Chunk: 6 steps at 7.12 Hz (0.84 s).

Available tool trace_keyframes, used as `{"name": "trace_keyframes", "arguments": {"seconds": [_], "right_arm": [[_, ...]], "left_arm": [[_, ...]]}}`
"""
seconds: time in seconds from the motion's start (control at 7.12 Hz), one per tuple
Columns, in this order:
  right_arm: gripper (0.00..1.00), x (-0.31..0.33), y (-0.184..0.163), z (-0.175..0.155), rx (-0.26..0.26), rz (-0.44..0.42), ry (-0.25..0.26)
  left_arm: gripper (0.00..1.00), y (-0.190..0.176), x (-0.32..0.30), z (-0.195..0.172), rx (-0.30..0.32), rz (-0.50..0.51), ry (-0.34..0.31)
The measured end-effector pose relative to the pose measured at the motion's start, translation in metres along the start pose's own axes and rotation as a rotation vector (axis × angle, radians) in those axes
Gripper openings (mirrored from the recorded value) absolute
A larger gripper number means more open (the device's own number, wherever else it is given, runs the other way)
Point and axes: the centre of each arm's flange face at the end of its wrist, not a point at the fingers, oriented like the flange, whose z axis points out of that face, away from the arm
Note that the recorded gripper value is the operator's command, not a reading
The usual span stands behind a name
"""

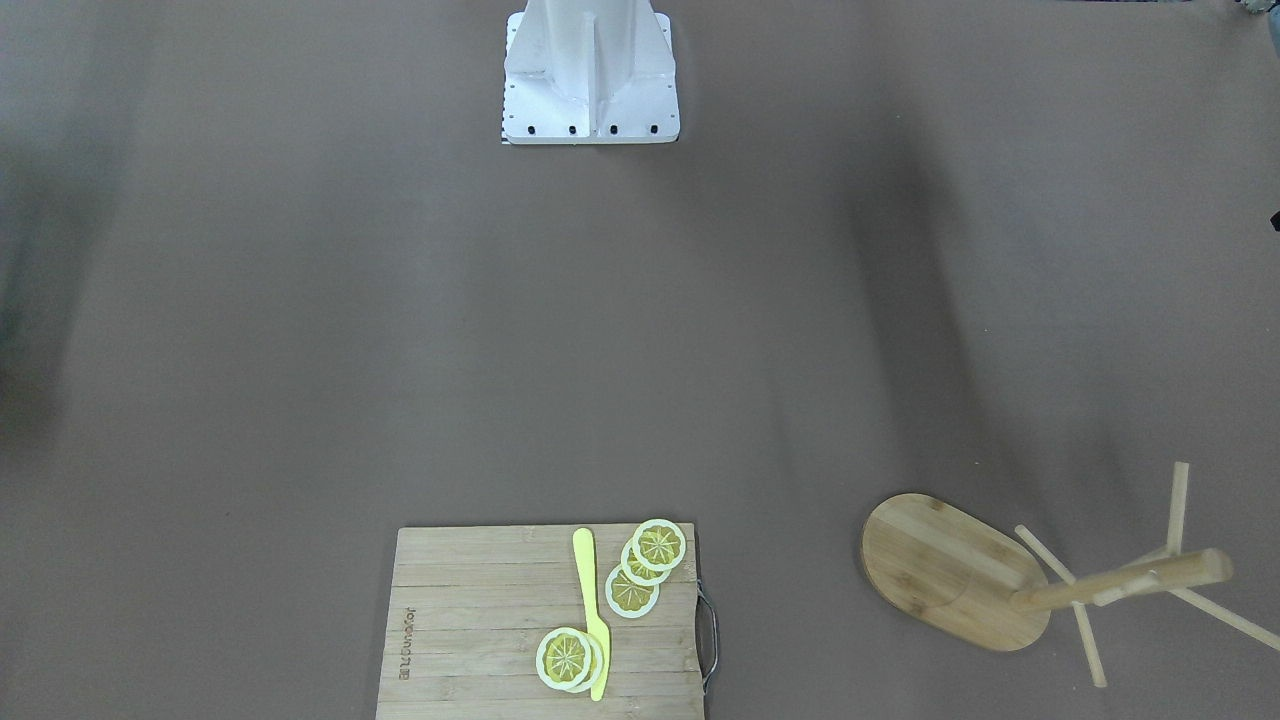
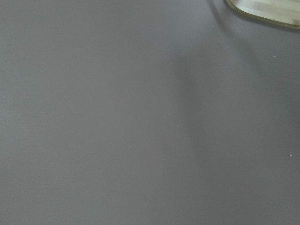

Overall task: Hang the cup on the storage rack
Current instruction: 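Lower the blue mug onto the table center with the right gripper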

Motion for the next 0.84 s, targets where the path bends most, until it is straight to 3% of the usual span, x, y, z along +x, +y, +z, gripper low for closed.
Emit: {"name": "trace_keyframes", "arguments": {"seconds": [0.42, 0.84], "right_arm": [[0.00, -0.074, -0.075, -0.062, 0.062, 0.070, -0.026], [0.00, -0.272, -0.177, -0.094, 0.111, 0.253, -0.124]], "left_arm": [[0.98, -0.001, 0.001, 0.000, 0.001, 0.003, 0.002], [0.98, 0.000, 0.001, 0.000, 0.001, 0.003, 0.006]]}}
